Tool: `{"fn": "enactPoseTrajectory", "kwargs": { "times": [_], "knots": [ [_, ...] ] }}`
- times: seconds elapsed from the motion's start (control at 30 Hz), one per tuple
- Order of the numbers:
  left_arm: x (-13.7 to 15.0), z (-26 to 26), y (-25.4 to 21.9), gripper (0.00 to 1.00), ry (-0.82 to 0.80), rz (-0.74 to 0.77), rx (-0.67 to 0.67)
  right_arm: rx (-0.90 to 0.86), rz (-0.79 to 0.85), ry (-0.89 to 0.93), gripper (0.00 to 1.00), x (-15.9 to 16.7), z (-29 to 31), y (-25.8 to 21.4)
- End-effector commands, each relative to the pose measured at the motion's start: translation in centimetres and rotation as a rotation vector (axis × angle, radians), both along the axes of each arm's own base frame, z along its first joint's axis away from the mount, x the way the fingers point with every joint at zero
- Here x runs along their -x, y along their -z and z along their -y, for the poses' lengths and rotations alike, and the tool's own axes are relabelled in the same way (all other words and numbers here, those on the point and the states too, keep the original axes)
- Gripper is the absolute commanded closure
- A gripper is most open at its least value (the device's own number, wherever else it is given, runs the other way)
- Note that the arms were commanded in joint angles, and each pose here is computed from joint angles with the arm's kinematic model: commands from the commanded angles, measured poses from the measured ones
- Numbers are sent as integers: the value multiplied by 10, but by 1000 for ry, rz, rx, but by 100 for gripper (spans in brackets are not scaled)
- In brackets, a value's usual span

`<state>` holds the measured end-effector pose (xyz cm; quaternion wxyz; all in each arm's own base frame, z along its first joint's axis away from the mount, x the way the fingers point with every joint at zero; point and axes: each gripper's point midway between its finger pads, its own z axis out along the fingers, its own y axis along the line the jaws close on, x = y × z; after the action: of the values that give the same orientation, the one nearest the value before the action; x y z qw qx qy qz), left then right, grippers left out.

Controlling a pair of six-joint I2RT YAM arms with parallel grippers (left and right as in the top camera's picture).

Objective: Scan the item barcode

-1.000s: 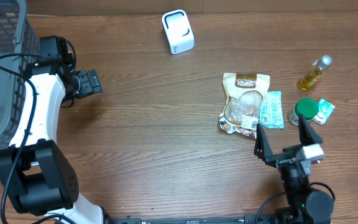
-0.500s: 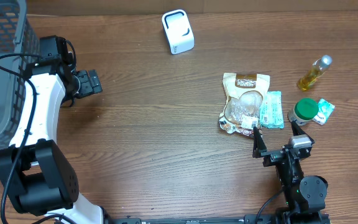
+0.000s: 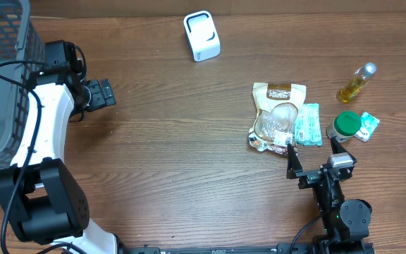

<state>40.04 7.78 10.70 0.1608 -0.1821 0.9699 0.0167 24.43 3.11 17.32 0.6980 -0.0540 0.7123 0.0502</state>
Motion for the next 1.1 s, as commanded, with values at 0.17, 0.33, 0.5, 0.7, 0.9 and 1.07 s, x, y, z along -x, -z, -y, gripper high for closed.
{"fn": "enactPoseTrajectory", "kwargs": {
  "times": [0.17, 0.33, 0.5, 0.7, 0.9, 1.07],
  "knots": [
    [-2, -1, -3, 0, -18, 10, -4, 5, 0, 3, 0, 0, 1, 3],
    [-2, -1, -3, 0, -18, 11, -4, 5, 0, 3, 0, 0, 1, 3],
    [-2, -1, -3, 0, -18, 10, -4, 5, 0, 3, 0, 0, 1, 3],
    [-3, 0, -3, 1, -16, 9, -4, 5, 0, 3, 0, 0, 1, 3],
    [-3, 1, -19, 1, -11, 50, -11, 4, 1, 3, 0, 0, 1, 3],
    [2, 2, -67, 1, -11, 171, -31, 5, 0, 3, 0, 0, 1, 3]
  ]
}}
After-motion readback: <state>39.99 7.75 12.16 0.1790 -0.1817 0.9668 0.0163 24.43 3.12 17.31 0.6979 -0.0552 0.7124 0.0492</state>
